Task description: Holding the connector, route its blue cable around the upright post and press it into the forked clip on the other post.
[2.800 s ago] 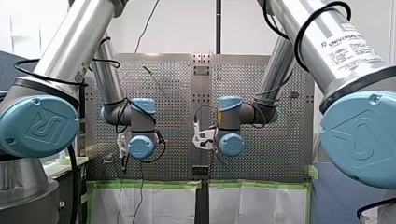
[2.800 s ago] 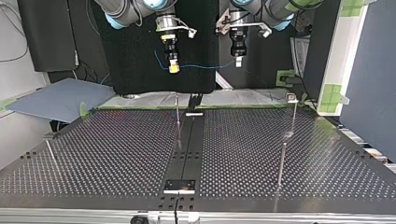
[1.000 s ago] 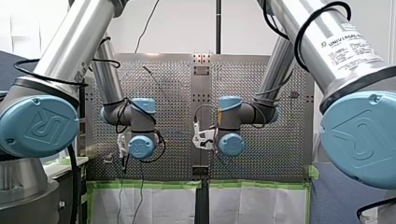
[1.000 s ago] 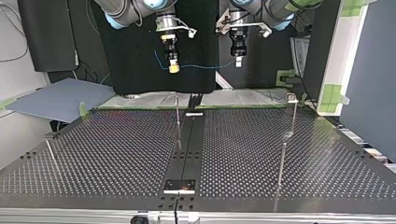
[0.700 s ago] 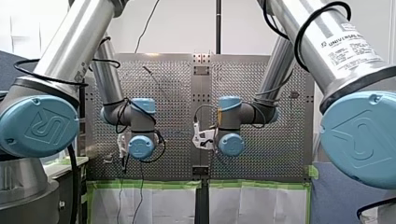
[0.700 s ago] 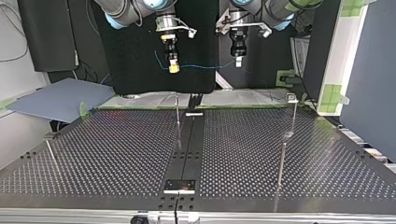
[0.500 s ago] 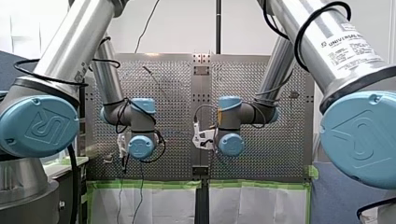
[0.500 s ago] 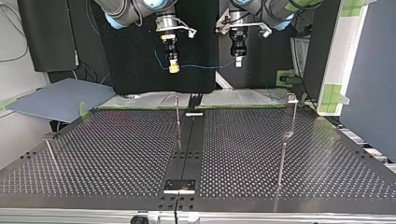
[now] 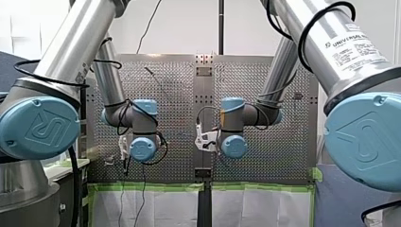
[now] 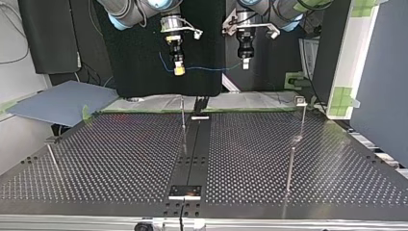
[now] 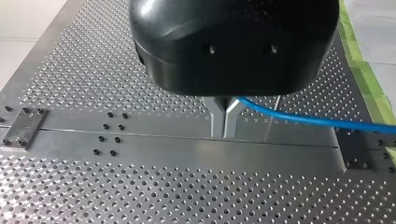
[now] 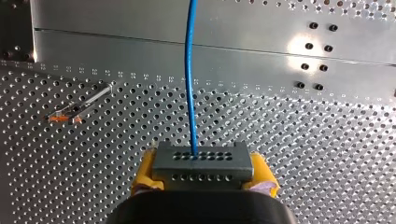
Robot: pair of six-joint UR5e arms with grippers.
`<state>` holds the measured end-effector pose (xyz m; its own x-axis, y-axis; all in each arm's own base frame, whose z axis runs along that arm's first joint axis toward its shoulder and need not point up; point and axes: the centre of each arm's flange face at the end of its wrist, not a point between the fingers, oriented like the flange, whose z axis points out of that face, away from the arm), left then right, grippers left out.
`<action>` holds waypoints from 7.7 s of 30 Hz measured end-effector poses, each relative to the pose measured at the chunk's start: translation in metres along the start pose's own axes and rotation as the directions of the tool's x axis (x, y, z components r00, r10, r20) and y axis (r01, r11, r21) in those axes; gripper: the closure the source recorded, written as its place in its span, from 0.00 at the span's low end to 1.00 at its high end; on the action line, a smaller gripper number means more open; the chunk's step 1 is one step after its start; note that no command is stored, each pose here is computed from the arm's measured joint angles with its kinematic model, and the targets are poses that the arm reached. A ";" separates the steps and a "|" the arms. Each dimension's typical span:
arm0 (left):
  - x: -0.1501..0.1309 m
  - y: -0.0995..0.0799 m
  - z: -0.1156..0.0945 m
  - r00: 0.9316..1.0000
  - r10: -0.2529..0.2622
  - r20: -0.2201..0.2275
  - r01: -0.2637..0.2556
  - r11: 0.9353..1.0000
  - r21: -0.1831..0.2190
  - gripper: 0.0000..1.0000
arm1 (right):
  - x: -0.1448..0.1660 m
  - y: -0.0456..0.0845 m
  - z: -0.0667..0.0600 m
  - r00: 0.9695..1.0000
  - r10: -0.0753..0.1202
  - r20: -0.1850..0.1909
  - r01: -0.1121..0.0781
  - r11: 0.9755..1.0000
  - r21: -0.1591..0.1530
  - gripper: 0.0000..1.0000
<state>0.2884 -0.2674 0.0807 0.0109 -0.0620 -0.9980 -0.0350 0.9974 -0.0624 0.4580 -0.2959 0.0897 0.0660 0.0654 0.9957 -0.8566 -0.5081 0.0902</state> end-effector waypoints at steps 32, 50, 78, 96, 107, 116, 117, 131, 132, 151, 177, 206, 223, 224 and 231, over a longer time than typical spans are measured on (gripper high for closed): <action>0.000 0.000 0.000 1.000 0.000 0.000 0.000 1.000 0.000 0.96 | 0.000 0.000 0.000 1.000 0.000 0.000 0.000 1.000 0.000 1.00; 0.000 0.000 0.000 1.000 0.000 0.000 0.000 1.000 0.000 0.96 | 0.000 0.000 0.000 1.000 0.000 0.000 0.000 1.000 0.000 1.00; 0.000 0.000 0.000 1.000 0.000 0.000 0.000 1.000 0.000 0.93 | 0.000 0.000 0.000 1.000 0.000 0.000 0.000 1.000 0.000 1.00; 0.004 0.011 0.010 1.000 0.013 -0.008 -0.013 0.999 -0.035 0.93 | -0.001 0.000 -0.001 1.000 -0.003 0.012 0.003 1.000 0.001 1.00; 0.005 0.015 0.013 1.000 0.014 -0.008 -0.015 0.999 -0.048 0.93 | -0.001 0.000 -0.001 1.000 -0.004 0.013 0.004 1.000 0.001 1.00; 0.005 0.015 0.013 1.000 0.014 -0.008 -0.015 0.999 -0.048 0.93 | -0.001 0.000 -0.001 1.000 -0.004 0.013 0.004 1.000 0.001 1.00; 0.005 0.015 0.013 1.000 0.014 -0.008 -0.015 0.999 -0.048 0.93 | -0.001 0.000 -0.001 1.000 -0.004 0.013 0.004 1.000 0.001 1.00; 0.005 0.015 0.013 1.000 0.014 -0.008 -0.015 0.999 -0.048 0.93 | -0.001 0.000 -0.001 1.000 -0.004 0.013 0.004 1.000 0.001 1.00; 0.005 0.015 0.013 1.000 0.014 -0.008 -0.015 0.999 -0.048 0.93 | -0.001 0.000 -0.001 1.000 -0.004 0.013 0.004 1.000 0.001 1.00; 0.005 0.015 0.013 1.000 0.014 -0.008 -0.015 0.999 -0.048 0.93 | 0.026 -0.028 -0.020 1.000 -0.011 0.015 0.010 0.999 0.051 1.00; 0.005 0.015 0.013 1.000 0.014 -0.008 -0.015 0.999 -0.048 0.93 | 0.029 -0.037 -0.027 1.000 -0.015 0.024 0.013 0.997 0.073 1.00; 0.005 0.015 0.013 1.000 0.014 -0.008 -0.015 0.999 -0.048 0.93 | 0.045 -0.026 -0.041 1.000 0.026 0.008 -0.026 0.996 0.089 1.00; -0.013 0.033 0.002 0.993 0.102 -0.059 -0.103 0.995 -0.005 0.90 | 0.110 -0.016 -0.045 0.993 0.019 -0.120 -0.008 0.996 0.092 1.00; -0.015 0.033 0.002 0.993 0.103 -0.059 -0.103 0.995 -0.003 0.90 | 0.114 -0.016 -0.045 0.992 0.026 -0.126 -0.015 0.996 0.092 1.00; -0.033 0.034 0.002 0.992 0.112 -0.059 -0.113 0.994 -0.003 0.90 | 0.144 -0.012 -0.048 0.981 0.064 -0.181 -0.048 0.995 0.092 1.00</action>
<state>0.2886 -0.2309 0.1118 -0.0519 0.0484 -0.9975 -0.0388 0.9980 0.0505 0.4529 -0.2393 0.2312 -0.0826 0.1873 0.9788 -0.8078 -0.5878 0.0443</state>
